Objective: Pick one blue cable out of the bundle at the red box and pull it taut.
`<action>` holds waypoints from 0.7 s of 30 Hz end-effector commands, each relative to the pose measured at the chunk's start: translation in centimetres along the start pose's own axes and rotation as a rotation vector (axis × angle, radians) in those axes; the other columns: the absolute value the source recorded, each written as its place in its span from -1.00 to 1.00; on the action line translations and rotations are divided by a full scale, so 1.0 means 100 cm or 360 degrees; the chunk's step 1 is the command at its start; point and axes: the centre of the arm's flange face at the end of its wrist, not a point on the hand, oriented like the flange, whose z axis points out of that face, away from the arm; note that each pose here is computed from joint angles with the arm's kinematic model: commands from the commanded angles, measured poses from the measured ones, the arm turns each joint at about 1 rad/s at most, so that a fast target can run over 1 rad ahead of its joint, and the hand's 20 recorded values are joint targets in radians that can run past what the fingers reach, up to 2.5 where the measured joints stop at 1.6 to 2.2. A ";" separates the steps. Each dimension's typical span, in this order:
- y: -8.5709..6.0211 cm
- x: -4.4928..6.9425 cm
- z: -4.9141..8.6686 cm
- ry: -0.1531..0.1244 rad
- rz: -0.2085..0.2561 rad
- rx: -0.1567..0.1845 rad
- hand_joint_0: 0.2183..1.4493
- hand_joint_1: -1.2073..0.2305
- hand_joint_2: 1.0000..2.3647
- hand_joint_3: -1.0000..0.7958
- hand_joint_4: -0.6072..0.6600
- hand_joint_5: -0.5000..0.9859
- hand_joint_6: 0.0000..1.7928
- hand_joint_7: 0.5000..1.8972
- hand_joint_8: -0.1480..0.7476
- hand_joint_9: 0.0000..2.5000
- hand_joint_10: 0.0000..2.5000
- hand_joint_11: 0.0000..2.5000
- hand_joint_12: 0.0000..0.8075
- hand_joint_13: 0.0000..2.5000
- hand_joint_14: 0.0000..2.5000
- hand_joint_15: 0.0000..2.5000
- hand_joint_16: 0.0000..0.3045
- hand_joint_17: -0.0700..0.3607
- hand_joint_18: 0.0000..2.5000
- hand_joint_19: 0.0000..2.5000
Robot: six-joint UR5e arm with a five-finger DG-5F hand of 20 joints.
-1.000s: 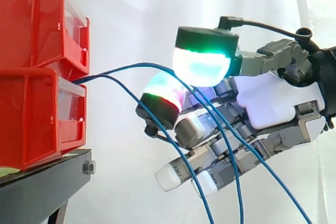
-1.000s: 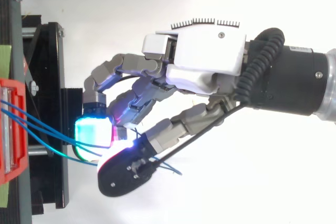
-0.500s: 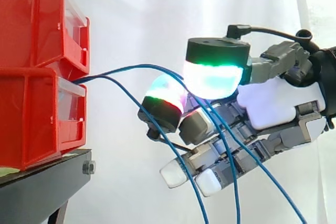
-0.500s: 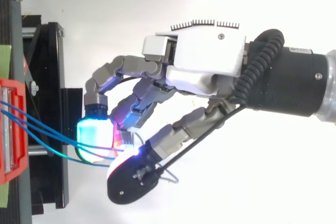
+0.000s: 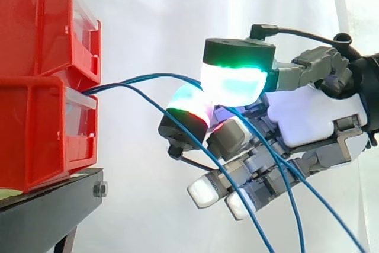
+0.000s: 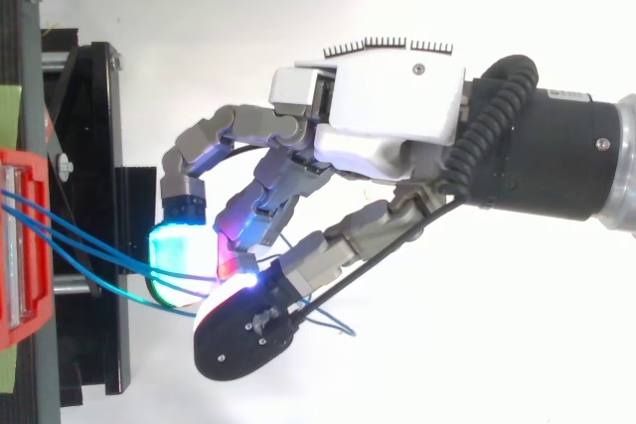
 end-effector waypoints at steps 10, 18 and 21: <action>0.000 0.000 0.000 -0.0002 0.0000 0.0001 -0.31 -0.70 -1.00 -0.44 0.15 -0.55 0.00 -0.20 0.09 -0.11 -0.99 -0.02 -0.11 -0.37 -0.99 -0.66 -0.68 -0.16 -0.37 -0.65; 0.000 0.000 0.000 -0.0002 0.0000 0.0001 -0.50 -0.47 -1.00 -0.44 0.18 -0.52 -0.03 -0.16 0.16 -0.08 -0.99 -0.03 -0.08 -0.36 -0.99 -0.66 -0.65 -0.12 -0.35 -0.63; 0.000 0.000 0.000 -0.0002 0.0000 0.0001 -0.49 -0.41 -1.00 -0.44 0.19 -0.52 -0.03 -0.15 0.16 -0.08 -0.99 -0.03 -0.07 -0.36 -0.99 -0.66 -0.65 -0.12 -0.36 -0.63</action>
